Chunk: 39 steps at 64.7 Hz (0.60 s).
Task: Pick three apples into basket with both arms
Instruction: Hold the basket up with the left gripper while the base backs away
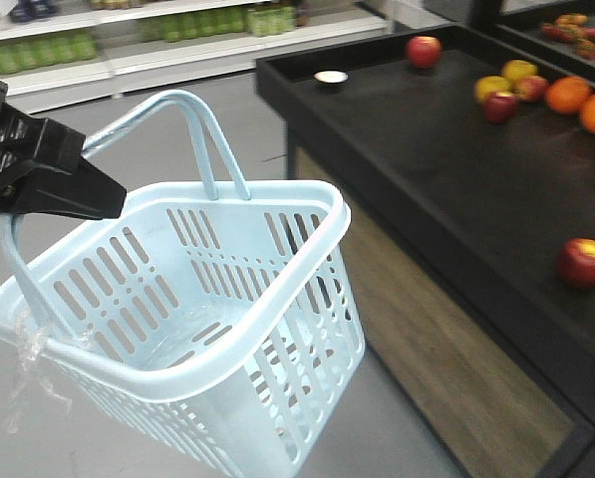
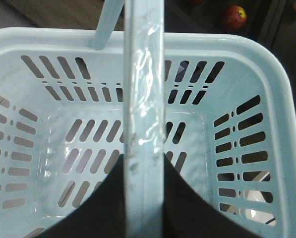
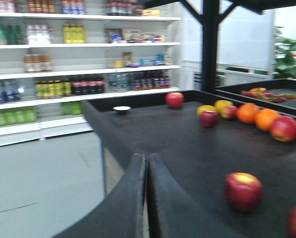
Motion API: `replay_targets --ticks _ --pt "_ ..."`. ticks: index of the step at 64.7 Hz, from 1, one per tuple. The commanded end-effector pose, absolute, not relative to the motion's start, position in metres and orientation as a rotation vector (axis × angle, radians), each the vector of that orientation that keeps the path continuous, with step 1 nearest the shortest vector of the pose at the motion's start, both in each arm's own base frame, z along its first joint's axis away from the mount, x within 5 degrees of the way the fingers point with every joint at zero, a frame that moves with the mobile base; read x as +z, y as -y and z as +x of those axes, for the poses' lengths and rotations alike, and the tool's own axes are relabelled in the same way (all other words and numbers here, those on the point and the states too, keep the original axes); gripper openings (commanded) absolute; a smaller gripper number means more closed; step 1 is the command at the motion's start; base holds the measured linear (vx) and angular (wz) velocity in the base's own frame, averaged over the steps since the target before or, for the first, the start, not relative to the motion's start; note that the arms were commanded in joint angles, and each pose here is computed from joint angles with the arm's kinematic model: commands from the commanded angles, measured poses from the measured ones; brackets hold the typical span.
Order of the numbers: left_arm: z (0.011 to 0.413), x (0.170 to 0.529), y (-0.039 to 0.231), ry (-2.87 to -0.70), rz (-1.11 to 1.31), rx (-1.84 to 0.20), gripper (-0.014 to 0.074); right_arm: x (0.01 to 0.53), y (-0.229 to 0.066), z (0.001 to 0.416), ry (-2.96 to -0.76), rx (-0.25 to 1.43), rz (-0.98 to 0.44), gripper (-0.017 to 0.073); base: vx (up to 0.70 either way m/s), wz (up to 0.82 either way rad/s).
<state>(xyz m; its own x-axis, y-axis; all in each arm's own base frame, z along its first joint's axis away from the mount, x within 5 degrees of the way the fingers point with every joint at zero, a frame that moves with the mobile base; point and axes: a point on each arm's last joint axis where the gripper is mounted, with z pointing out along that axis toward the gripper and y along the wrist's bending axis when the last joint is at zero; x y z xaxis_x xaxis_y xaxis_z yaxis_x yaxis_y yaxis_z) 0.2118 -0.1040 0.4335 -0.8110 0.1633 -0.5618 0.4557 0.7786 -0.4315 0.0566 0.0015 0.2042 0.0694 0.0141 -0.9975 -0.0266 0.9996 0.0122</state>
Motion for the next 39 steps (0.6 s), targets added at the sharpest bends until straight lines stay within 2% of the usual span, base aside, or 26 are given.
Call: replay_targets --ticks 1,20,39 --pt "0.2023 0.4501 0.1067 -2.376 0.451 -0.852 -0.0008 0.2064 -0.0015 0.0557 -1.432 0.023 -0.015 -0.0005 -0.13 0.65" --pt "0.2023 0.4501 0.1067 -2.376 0.451 -0.852 -0.0008 0.2064 -0.0015 0.0557 -1.432 0.023 -0.015 -0.0005 -0.1 0.59" --pt "0.2023 0.4501 0.1067 -2.376 0.451 -0.852 -0.0008 0.2064 -0.0015 0.0557 -1.432 0.023 -0.015 -0.0005 -0.05 0.44"
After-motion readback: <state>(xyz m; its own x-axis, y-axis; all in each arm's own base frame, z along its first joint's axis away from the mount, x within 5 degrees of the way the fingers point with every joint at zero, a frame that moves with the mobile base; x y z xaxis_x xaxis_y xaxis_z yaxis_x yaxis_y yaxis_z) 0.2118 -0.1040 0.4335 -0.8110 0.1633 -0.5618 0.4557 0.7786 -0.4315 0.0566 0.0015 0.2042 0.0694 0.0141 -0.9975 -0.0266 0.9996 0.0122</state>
